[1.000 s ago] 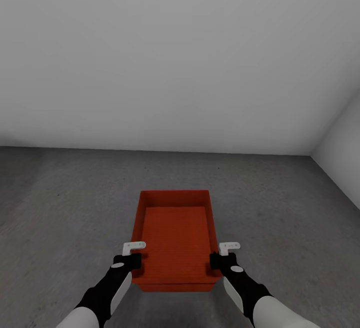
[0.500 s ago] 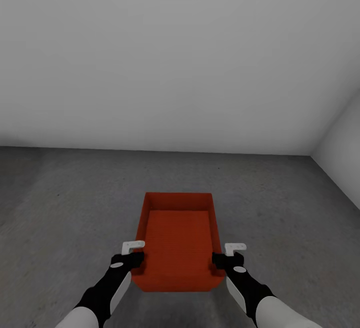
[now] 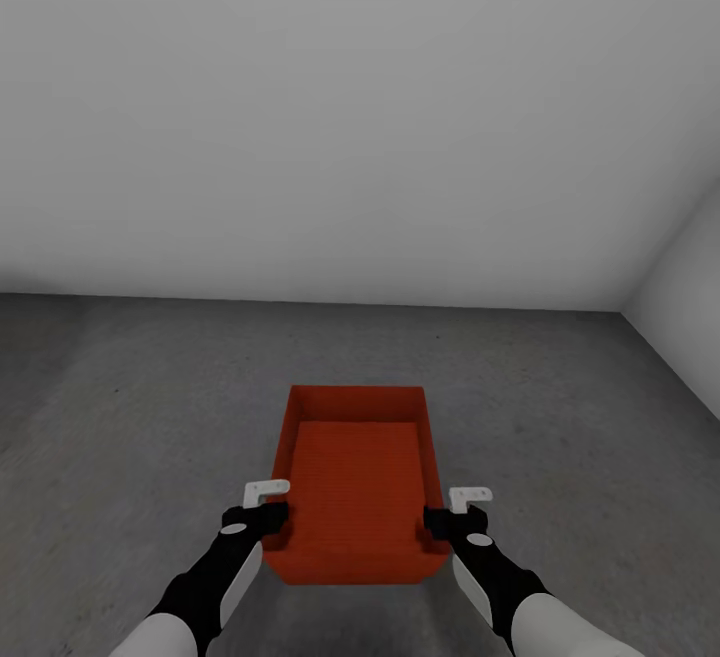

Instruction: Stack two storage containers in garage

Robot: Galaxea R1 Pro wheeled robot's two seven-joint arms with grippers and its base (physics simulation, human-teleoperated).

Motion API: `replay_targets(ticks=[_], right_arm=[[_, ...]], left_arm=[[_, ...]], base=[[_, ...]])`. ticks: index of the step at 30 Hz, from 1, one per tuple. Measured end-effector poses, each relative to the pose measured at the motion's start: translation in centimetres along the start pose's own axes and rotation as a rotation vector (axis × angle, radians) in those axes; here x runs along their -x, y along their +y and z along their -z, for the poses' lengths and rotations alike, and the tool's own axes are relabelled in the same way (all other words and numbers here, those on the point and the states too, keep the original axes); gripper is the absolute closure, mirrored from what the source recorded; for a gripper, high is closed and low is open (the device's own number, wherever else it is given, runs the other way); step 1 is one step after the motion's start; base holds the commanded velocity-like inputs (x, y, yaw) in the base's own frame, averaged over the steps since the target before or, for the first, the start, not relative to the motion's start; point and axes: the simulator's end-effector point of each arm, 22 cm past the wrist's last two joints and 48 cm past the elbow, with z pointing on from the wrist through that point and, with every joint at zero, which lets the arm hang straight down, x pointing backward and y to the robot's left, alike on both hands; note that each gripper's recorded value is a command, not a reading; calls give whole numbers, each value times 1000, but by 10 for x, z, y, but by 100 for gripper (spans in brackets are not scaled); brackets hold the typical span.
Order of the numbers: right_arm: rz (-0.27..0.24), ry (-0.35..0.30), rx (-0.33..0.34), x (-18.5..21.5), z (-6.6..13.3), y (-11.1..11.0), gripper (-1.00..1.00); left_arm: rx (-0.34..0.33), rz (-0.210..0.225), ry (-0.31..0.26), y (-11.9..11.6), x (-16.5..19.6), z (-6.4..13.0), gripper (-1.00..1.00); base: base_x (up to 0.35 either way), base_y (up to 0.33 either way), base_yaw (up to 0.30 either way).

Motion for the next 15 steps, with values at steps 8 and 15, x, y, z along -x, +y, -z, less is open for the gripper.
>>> replay_targets(ticks=[8, 15], right_arm=[[4, 3, 0, 2, 3, 0, -100], [4, 3, 0, 12, 13, -1, -100]], left_arm=[[1, 0, 7, 0, -1, 3, -100], [1, -1, 12, 1, 6, 13, -100]], base=[[0, 0, 0], [0, 0, 0]])
